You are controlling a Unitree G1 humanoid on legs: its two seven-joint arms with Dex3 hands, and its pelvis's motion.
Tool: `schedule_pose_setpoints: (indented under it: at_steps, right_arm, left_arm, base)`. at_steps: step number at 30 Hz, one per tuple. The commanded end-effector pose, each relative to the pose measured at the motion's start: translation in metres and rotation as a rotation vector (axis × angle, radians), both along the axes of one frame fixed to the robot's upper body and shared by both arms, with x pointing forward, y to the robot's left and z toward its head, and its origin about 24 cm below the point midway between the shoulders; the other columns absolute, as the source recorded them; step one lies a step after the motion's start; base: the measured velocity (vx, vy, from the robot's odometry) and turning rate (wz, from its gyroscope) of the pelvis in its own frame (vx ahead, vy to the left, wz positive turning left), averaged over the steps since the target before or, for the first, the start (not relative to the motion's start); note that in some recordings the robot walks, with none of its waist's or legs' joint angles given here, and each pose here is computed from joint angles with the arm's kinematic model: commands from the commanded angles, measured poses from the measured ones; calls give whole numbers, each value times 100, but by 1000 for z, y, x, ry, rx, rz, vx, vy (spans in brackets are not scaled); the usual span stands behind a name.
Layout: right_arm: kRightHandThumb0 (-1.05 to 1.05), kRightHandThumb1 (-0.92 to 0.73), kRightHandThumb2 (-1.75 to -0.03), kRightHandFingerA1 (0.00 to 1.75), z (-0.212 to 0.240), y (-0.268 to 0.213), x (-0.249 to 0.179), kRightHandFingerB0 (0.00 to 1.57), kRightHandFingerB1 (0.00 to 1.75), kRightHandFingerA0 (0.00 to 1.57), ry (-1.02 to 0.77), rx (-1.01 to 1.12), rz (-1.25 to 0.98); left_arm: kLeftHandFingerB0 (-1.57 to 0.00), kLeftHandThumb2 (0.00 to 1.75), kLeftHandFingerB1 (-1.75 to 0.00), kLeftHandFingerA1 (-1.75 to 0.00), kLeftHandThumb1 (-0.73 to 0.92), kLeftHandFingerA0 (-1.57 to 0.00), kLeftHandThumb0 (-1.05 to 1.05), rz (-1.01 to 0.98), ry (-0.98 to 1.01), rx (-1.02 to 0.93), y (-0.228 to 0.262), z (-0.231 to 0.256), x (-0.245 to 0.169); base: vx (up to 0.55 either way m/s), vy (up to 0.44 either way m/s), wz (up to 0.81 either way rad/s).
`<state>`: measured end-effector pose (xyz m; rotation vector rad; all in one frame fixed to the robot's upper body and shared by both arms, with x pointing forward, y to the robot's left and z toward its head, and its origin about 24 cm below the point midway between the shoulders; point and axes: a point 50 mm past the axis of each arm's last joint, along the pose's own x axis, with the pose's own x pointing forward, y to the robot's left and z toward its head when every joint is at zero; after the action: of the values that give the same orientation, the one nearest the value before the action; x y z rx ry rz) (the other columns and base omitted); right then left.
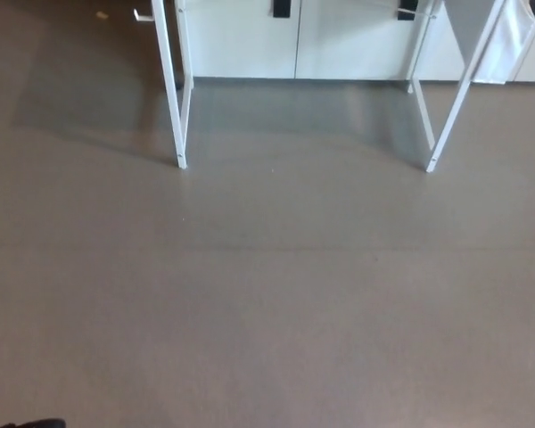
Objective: The robot walk towards a table in front and then clicks the light switch button using the right hand's index finger
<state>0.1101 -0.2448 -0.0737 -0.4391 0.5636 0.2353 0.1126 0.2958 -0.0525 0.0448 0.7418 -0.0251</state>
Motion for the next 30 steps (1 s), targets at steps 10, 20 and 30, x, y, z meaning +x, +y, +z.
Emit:
schedule_pose_setpoints:
  at_steps: [10, 20, 30]
  right_arm:
    - [-28, -69, -60, 56, 3, -3, 1, 45, 45, 60, 5, -31, 35]
    - [-29, -69, -60, 61, 3, -3, 2, 46, 47, 60, 13, -43, 66]
    - [-28, -70, -60, 60, 3, -2, 3, 46, 46, 62, 20, -71, 95]
  left_arm:
    - [-57, 53, -42, -48, 46, -64, -17, -31, -19, 50, 4, 0, 1]
    - [-58, 54, -42, -49, 47, -65, -15, -28, -14, 47, 3, 0, 0]
    - [-57, 54, -42, -48, 47, -64, -17, -39, -15, 60, 3, 1, 2]
  base:
    - [161, -224, 9]
    - [126, -29, -4]
    - [156, 17, 7]
